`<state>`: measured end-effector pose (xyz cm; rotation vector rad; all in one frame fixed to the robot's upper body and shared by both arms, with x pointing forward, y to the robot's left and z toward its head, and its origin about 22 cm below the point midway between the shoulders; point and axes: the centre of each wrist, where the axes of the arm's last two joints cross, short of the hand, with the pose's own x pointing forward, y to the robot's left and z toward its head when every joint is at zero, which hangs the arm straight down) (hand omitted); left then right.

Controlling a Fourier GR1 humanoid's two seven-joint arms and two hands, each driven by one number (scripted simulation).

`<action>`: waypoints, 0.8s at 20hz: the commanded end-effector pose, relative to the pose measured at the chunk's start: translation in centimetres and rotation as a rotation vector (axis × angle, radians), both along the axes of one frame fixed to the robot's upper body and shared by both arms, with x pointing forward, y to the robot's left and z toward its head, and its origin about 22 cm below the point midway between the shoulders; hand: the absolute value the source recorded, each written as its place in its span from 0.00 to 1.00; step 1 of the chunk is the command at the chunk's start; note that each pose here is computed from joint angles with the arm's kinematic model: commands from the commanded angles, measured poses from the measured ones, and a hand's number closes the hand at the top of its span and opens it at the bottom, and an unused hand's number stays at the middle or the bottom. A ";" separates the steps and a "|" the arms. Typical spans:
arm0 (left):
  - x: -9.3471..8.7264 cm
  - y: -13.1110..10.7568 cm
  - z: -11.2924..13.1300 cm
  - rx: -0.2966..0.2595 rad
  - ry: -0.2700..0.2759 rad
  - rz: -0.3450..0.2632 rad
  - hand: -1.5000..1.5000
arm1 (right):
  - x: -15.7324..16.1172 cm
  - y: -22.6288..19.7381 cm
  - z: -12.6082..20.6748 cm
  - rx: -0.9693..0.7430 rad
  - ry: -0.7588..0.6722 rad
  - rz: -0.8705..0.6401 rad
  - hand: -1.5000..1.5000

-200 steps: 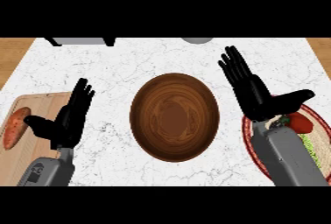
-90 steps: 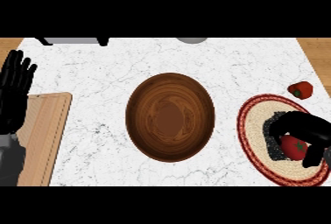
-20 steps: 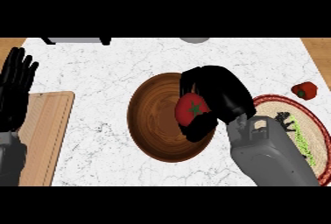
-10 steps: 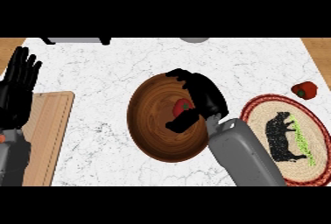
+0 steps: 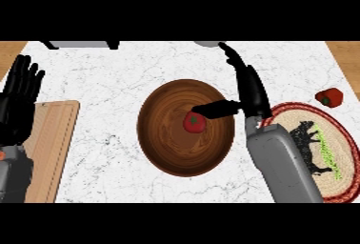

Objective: Pick the tomato from the placemat and place it in the bowl

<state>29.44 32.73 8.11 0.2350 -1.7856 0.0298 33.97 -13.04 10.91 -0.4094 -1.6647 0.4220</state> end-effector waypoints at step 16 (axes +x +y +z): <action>0.0 -0.5 -1.1 0.004 -0.002 0.013 0.50 | -3.3 -26.5 -3.1 0.264 -0.062 -0.163 0.00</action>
